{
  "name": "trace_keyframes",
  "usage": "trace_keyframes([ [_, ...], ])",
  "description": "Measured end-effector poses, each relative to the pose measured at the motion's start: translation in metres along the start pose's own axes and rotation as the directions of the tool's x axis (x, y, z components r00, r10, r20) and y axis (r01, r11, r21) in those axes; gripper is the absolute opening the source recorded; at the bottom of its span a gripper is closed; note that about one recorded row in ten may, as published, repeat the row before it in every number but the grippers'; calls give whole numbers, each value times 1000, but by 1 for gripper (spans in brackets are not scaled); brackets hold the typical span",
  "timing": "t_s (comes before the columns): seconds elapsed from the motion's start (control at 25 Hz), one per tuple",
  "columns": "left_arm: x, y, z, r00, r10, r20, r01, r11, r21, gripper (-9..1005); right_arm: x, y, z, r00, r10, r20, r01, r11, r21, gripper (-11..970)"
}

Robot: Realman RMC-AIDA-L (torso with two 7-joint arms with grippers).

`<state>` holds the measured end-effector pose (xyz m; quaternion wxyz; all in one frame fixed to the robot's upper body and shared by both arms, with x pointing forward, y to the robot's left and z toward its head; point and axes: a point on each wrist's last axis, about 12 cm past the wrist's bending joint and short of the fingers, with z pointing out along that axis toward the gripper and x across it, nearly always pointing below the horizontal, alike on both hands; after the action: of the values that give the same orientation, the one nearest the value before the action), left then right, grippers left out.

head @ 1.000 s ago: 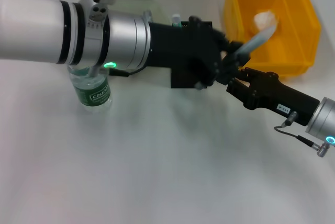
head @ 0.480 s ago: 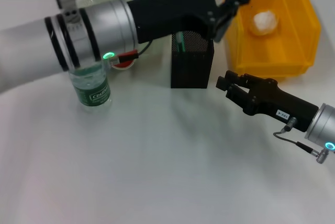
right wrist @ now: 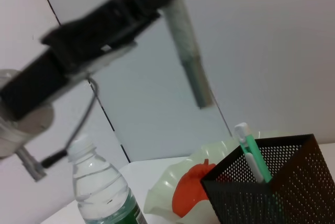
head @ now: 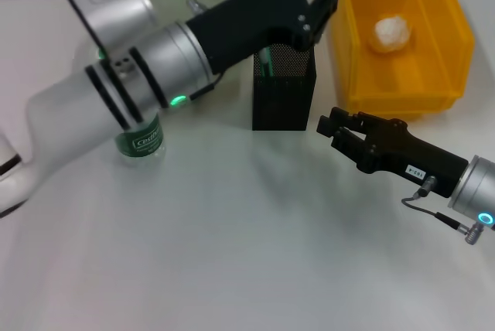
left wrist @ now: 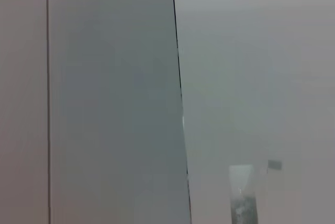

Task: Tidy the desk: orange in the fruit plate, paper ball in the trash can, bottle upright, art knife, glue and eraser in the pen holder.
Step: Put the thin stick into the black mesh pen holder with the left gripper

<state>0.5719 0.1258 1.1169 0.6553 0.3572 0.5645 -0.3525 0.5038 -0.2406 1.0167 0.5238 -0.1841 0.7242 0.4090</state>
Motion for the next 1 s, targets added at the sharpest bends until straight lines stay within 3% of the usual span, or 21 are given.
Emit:
trace_keyframes([
  [0.52,18,11,3,991,1,-134,-12,996,-83,189,2,1,0,1000,7,-1,-7,1000,-2,306],
  [1.0,26,10,3,983,-2,-185,-16,995,-95,192,1,1,1,1000,5,0,-5,1000,-3,305],
])
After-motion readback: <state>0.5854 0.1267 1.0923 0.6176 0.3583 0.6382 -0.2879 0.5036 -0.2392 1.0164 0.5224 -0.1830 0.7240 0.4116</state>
